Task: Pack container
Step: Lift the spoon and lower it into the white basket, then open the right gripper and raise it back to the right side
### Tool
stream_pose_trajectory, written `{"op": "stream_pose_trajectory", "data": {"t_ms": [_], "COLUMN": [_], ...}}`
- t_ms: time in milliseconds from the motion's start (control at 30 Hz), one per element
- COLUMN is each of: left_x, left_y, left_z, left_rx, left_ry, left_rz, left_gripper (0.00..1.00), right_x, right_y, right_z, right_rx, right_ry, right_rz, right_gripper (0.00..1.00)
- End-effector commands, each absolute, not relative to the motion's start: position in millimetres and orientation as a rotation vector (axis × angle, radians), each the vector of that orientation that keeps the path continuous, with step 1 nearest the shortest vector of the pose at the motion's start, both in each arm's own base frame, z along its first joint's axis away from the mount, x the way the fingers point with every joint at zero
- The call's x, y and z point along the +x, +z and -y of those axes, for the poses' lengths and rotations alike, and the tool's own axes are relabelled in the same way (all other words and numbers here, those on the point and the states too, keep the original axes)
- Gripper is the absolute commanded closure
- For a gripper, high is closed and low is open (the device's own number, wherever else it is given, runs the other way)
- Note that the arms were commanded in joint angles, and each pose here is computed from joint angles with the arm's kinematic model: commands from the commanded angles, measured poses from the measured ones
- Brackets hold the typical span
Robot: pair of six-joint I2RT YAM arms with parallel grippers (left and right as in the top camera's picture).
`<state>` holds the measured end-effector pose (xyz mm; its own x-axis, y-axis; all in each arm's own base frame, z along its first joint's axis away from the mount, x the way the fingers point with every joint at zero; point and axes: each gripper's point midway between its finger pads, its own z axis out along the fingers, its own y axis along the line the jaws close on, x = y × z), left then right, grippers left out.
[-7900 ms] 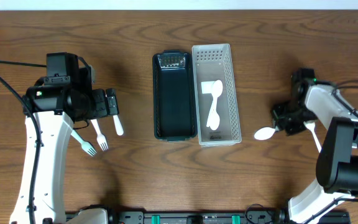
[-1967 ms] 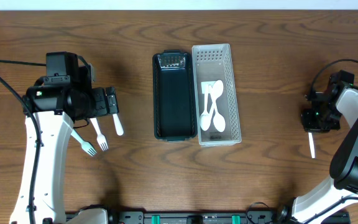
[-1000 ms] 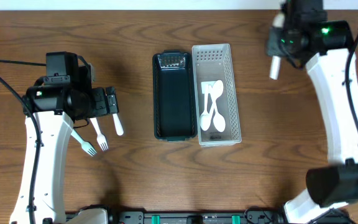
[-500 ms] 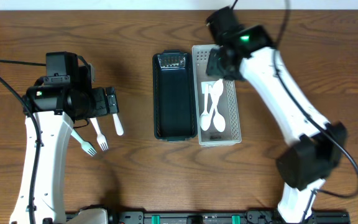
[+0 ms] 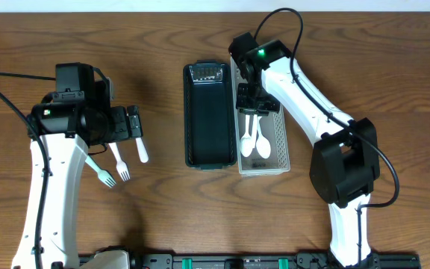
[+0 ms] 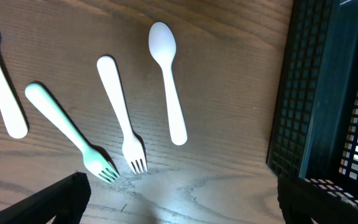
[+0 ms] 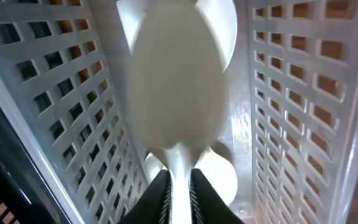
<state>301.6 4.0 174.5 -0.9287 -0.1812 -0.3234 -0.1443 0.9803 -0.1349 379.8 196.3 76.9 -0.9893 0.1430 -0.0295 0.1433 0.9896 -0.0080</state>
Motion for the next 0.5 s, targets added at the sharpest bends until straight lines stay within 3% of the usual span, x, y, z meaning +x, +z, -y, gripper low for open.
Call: {"op": "stream_pose_trajectory", "data": {"t_ms": [0, 267, 467], "left_x": [304.0, 304.3, 304.0], "left_y": [179.1, 179.2, 179.1], "left_z": [-4.4, -4.4, -4.4], "left_rx": [-0.225, -0.224, -0.225], "left_ry": [-0.160, -0.160, -0.160], "left_rz": [-2.776, -2.775, -2.776], "left_gripper": [0.02, 0.02, 0.02], "right_x": [378.3, 395.8, 444.7], "right_y": [76.9, 84.5, 154.1], "right_z": [-199.0, -192.5, -157.2], "right_rx": [0.142, 0.056, 0.034], "right_ry": [-0.009, -0.022, -0.077], "right_rz": [-3.113, -3.046, -2.826], "right_gripper": [0.83, 0.83, 0.81]}}
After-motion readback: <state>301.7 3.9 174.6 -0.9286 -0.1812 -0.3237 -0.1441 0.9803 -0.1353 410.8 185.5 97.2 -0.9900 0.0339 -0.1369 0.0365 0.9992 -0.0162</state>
